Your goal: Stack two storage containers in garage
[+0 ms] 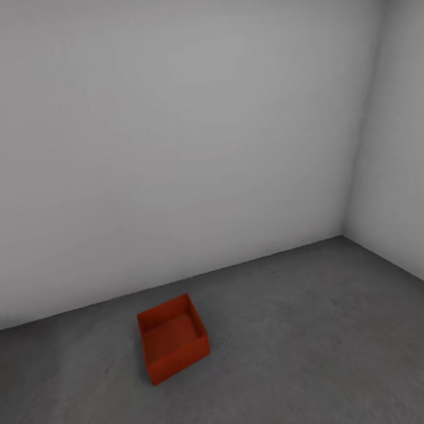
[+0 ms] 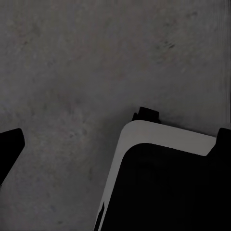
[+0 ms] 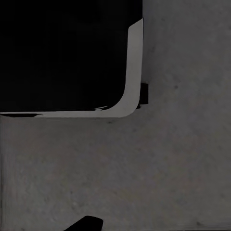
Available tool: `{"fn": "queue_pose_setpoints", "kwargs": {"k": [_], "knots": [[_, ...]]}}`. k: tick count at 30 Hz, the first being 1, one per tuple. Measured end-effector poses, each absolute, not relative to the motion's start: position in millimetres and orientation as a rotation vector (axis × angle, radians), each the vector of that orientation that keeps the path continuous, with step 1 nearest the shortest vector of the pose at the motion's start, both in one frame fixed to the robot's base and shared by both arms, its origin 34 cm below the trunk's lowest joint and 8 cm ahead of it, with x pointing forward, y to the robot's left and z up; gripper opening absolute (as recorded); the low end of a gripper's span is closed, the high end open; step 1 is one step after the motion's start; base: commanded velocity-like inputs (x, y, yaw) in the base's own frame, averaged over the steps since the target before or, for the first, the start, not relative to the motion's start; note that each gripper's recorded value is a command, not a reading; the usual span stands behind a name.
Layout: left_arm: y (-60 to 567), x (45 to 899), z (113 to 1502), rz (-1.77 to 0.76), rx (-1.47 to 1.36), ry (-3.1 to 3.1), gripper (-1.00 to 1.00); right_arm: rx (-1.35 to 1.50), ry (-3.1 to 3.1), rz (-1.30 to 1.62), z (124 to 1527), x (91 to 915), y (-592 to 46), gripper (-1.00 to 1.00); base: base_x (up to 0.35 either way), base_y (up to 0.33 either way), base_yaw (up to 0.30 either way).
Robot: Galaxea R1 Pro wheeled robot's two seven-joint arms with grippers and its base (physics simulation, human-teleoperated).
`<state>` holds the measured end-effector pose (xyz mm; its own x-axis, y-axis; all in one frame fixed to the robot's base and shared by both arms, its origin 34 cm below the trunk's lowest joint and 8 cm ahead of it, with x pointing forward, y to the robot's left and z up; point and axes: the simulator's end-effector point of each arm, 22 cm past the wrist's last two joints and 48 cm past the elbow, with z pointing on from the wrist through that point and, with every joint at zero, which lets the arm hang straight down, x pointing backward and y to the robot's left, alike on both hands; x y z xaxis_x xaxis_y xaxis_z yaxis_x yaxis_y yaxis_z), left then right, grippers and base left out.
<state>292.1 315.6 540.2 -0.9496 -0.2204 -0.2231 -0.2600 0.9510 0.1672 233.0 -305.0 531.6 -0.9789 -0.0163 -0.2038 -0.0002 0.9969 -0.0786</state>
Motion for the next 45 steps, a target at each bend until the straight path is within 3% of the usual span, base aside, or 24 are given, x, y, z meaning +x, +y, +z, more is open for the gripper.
{"fn": "queue_pose_setpoints", "kwargs": {"k": [45], "knots": [[315.6,292.1,540.2,0.289,-0.361,2.902,1.0,-0.057,2.939,-0.01,531.1,232.1,-293.8,1.0,0.0,0.0,-0.298]]}}
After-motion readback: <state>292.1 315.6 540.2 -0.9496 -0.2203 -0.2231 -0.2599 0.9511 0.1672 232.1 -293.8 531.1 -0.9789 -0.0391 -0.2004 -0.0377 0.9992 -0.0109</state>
